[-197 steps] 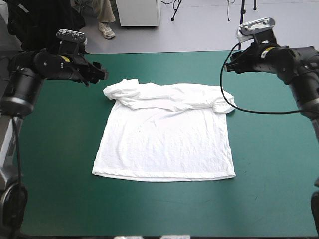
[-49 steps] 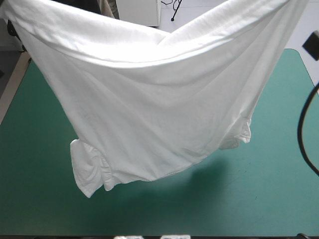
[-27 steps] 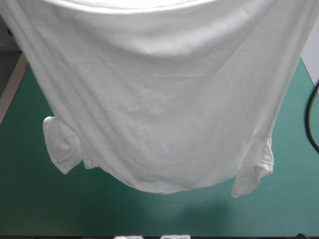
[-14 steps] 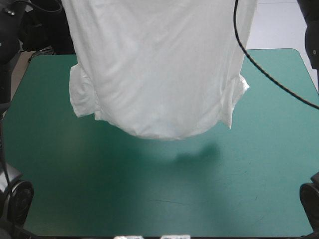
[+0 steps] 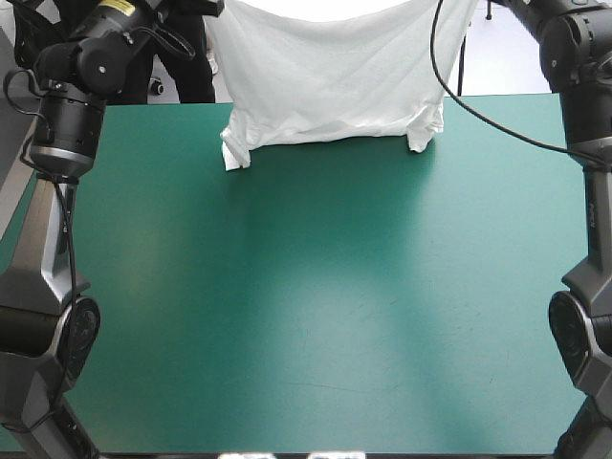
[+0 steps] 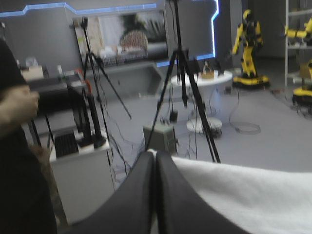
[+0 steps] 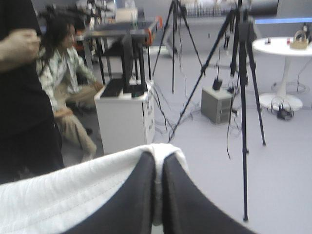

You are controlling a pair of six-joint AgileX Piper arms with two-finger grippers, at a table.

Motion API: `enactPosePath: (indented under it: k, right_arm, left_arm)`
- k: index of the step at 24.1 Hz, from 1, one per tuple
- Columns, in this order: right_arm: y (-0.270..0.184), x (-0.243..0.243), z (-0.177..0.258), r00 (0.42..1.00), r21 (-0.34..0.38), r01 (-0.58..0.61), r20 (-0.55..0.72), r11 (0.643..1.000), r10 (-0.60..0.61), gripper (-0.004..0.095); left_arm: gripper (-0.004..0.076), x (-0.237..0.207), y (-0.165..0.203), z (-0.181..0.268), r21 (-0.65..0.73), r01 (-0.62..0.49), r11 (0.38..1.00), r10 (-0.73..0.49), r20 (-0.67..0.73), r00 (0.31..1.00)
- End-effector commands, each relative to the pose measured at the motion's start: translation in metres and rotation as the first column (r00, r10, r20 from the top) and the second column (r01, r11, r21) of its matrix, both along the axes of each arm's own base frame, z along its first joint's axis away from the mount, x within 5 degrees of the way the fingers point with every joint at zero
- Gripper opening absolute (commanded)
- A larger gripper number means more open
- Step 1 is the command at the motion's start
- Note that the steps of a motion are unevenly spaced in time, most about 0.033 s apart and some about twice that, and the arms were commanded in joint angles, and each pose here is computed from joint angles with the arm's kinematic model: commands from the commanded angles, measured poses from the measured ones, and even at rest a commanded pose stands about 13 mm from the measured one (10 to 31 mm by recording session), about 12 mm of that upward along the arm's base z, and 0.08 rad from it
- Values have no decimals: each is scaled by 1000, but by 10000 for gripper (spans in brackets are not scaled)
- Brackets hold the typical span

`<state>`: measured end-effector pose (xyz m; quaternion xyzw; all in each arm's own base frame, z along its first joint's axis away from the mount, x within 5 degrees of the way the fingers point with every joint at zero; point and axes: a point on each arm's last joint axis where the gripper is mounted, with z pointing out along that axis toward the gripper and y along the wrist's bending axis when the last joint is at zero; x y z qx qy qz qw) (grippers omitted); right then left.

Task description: Fold the cloth

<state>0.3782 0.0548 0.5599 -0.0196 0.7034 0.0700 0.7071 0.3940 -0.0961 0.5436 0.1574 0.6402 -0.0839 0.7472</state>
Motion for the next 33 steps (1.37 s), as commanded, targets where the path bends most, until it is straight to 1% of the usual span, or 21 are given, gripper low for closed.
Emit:
enactPosePath:
  k: [1,3,4,6,8,9,10,12,15,17,20,21,22,23,24,25,27,28,30,32,33]
  right_arm:
    - [-5,-14,4,999,-40,10,-38,999,-12,-17]
    - [-4,-5,-17,990,-67,5,-140,998,-15,-17]
    - [-3,-1,-28,979,-79,-4,-201,997,-12,-17]
    - [-1,5,-52,946,-92,-30,-325,995,-1,-17]
    - [3,8,-77,891,-106,-81,-453,991,24,-17]
    - [5,9,-94,844,-106,-113,-535,988,39,-17]
    - [7,9,-105,810,-101,-141,-584,985,56,-17]
    - [11,8,-132,712,-75,-195,-697,978,89,-17]
    - [16,2,-166,557,-29,-260,-821,965,125,-17]
    - [18,-3,-185,461,2,-292,-876,956,142,-17]
    - [24,-18,-211,367,25,-314,-919,949,145,-17]
    - [27,-28,-220,329,20,-329,-934,944,135,-16]
    - [29,-33,-225,309,17,-343,-942,939,131,-17]
    - [33,-44,-235,273,11,-363,-955,932,117,-17]
    - [35,-50,-239,259,6,-372,-960,928,110,-17]
    - [37,-59,-246,237,3,-384,-966,923,101,-17]
    - [39,-74,-257,195,11,-399,-976,917,97,-17]
    - [37,-85,-266,156,20,-399,-984,917,89,-16]
    - [32,-104,-274,119,28,-398,-990,917,82,-17]
    - [26,-128,-279,96,37,-391,-992,919,81,-17]
    - [25,-134,-280,93,37,-391,-992,920,80,-17]
  left_arm:
    - [-9,-10,6,-10,-23,-13,1000,12,-50,999]
    - [-9,-9,6,-29,-14,-14,1000,12,-119,993]
    - [-9,-8,6,-45,-1,-10,1000,10,-181,983]
    - [-9,-9,5,-72,23,-1,1000,8,-282,959]
    - [-9,-15,6,-100,43,6,999,11,-375,927]
    - [-9,-19,7,-114,51,8,999,14,-414,910]
    - [-9,-24,8,-126,59,11,998,17,-451,892]
    - [-9,-35,9,-147,71,22,997,18,-520,854]
    - [-9,-56,13,-172,86,36,996,22,-595,803]
    - [-9,-67,15,-185,86,41,995,23,-636,771]
    - [-9,-87,16,-208,83,68,994,14,-730,684]
    - [-9,-93,17,-215,66,66,996,9,-772,635]
    - [-9,-95,17,-215,57,62,996,6,-784,621]
    - [-9,-103,16,-218,43,65,997,-3,-811,585]
    - [-9,-107,17,-220,40,66,997,-4,-824,567]
    - [-9,-117,15,-222,37,84,996,-13,-848,529]
    - [-9,-132,11,-228,54,107,993,-5,-872,490]
    - [-9,-142,10,-234,83,125,989,16,-886,463]
    - [-9,-157,9,-248,114,159,981,45,-922,385]
    - [-9,-170,12,-256,105,164,981,42,-937,348]
    - [-9,-175,13,-258,104,164,981,42,-938,345]
